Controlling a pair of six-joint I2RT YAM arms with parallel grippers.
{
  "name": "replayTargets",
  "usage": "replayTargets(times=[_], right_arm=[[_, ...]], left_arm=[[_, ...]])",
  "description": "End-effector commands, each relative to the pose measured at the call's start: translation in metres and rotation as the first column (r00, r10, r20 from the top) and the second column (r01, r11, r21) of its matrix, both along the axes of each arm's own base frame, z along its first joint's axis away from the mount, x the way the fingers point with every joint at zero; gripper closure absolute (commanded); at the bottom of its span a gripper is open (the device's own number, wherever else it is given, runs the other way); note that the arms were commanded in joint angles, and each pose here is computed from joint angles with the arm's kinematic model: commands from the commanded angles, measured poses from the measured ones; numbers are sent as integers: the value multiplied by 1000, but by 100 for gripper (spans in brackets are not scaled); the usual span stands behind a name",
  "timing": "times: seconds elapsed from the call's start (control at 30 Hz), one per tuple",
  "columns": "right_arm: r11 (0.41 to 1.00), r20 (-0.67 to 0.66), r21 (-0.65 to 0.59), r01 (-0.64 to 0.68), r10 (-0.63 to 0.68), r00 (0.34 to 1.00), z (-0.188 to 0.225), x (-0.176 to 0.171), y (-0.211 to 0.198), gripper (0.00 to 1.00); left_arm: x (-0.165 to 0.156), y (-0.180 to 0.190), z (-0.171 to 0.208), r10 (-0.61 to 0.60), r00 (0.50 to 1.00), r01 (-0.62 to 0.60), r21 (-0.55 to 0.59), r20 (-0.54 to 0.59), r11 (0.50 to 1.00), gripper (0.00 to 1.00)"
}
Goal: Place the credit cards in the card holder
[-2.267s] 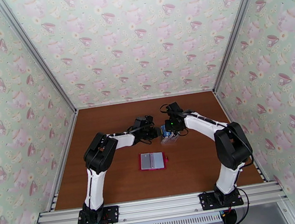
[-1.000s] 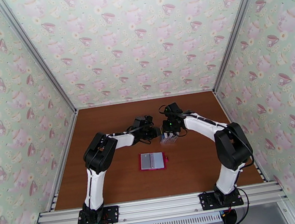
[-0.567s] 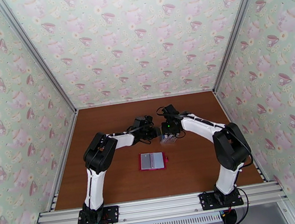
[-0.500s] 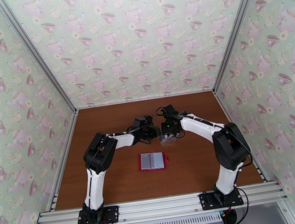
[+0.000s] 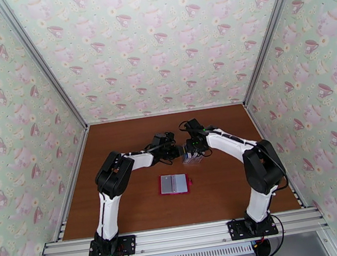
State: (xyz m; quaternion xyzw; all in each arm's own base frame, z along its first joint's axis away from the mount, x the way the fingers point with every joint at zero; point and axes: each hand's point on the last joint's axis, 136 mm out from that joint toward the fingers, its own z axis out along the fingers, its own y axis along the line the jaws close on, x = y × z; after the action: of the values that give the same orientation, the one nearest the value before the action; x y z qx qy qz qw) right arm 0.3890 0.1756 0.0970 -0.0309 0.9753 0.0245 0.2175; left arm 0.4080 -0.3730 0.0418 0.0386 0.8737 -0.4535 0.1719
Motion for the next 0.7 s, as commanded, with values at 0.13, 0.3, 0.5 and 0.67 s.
replayTargets(times=[0.13,0.3,0.5,0.67], right_arm=[[998,53,-55,33,-30,998,23,8,-28,54],[998,29,-46,38,-36,999,13,9,-35,52],[999,-3,-33,29,-29,1000,-1,8,-31,49],[998,-33,-41,39,-41,999,-15,4,-35,49]], left_arm=[[-31,36,-74,65,978,-28,183,-198,983,70],[-31,36,-74,65,978,-29,182,-199,983,70],[-32,36,-75,64,977,-27,183,-202,983,70],[-32,36,-75,65,977,-28,183,-201,983,70]])
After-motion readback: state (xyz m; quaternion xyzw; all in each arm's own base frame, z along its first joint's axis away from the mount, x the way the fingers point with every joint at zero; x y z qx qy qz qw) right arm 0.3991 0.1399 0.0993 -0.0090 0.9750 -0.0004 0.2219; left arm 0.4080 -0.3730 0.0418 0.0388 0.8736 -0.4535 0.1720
